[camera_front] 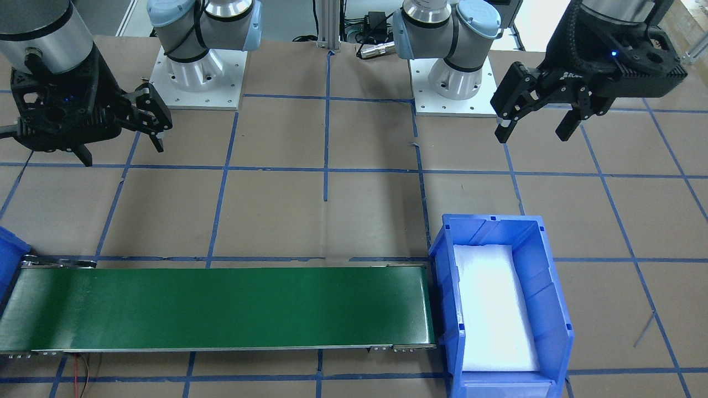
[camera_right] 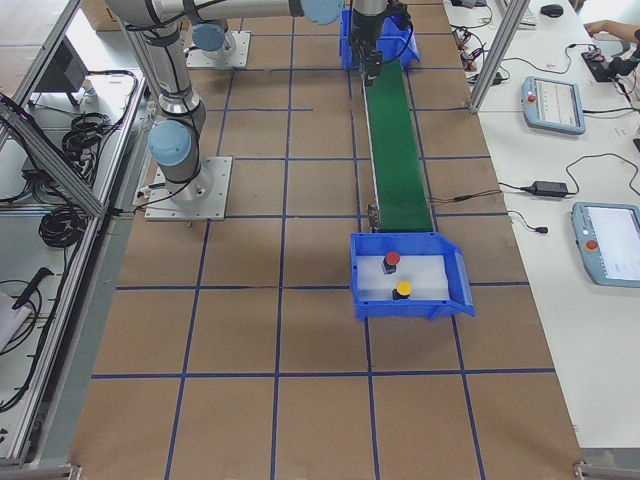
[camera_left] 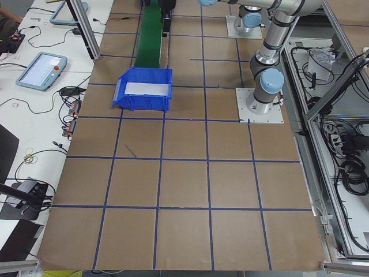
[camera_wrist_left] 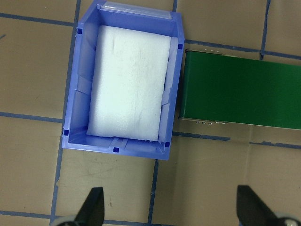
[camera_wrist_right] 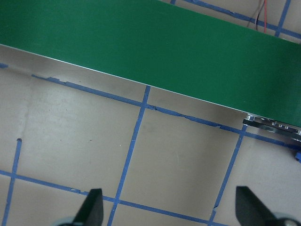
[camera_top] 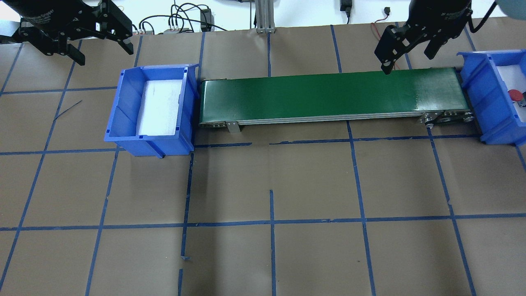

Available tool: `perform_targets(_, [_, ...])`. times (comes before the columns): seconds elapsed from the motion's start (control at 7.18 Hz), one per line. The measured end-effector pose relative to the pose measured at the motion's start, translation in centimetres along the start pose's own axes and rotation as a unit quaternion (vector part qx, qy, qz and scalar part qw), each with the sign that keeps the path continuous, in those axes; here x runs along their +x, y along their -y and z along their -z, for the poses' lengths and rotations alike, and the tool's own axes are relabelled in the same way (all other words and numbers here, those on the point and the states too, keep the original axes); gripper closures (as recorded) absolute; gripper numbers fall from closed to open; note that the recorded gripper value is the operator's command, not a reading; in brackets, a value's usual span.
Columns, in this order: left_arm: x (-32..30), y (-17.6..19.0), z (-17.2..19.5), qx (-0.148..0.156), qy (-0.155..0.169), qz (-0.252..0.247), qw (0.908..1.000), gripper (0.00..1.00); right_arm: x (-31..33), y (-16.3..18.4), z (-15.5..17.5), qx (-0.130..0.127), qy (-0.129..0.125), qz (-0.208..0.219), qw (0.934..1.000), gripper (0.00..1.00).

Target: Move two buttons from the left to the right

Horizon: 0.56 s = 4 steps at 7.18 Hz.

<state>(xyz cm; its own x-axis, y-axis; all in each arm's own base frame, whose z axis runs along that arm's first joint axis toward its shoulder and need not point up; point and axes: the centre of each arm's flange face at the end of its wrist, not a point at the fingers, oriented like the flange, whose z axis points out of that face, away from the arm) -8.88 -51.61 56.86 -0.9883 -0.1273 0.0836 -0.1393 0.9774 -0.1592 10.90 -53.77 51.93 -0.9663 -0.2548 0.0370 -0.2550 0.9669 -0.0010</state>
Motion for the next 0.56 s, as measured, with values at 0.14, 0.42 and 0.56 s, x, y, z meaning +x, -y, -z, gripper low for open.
perform_targets(0.14, [0.02,0.03,-0.02,0.002,0.000,-0.001,1.0000,0.00,-0.04,0.02,0.13,0.002,0.000,-0.043,0.9991,0.00])
perform_targets(0.42, [0.02,0.16,-0.13,0.008,-0.002,-0.001,1.0000,0.00,-0.45,0.24,0.24,0.008,0.022,-0.134,0.9907,0.00])
perform_targets(0.56, [0.01,0.16,-0.27,0.008,-0.002,-0.001,1.0000,0.00,-0.54,0.26,0.40,0.010,0.027,-0.154,0.9876,0.00])
